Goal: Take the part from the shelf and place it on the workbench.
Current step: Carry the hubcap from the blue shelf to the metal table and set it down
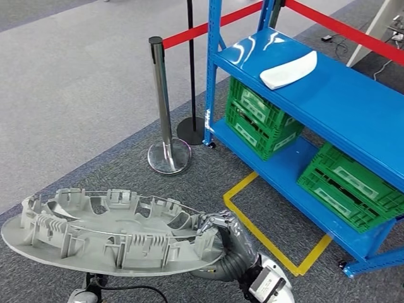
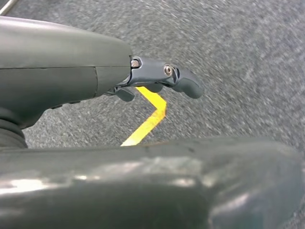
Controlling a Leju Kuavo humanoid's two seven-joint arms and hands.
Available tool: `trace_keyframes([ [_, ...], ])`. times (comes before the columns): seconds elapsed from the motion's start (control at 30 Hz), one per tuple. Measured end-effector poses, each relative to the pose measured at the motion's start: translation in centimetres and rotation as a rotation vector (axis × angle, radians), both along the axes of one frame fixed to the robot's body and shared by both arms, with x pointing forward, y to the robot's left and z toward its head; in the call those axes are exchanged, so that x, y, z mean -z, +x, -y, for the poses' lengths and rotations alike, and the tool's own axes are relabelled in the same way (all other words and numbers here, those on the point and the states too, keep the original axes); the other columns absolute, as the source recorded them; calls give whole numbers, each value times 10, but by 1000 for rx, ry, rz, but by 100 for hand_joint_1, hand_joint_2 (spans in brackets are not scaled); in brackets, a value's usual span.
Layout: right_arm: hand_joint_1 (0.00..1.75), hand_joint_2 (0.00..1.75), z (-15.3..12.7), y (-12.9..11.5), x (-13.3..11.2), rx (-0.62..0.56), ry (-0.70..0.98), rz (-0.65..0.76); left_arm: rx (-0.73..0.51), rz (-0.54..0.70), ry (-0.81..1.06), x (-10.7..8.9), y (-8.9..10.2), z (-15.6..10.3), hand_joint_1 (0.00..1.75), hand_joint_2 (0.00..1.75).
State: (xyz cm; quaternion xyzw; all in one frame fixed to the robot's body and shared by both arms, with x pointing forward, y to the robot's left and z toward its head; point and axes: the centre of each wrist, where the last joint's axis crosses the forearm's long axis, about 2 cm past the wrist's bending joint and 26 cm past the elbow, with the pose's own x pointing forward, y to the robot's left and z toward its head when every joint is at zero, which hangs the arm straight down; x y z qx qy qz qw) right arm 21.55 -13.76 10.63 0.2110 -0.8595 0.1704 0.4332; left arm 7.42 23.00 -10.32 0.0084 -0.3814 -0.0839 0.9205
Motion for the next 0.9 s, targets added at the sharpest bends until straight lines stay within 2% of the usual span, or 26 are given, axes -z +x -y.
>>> trace_keyframes([
  [0.3,175,175,-3,4,0,-19,-3,-4,-14,2,3,1,-3,-1,0,0],
  [0.9,175,175,-14,19,1,-68,-13,-14,-51,14,-2,-1,7,-5,0,0],
])
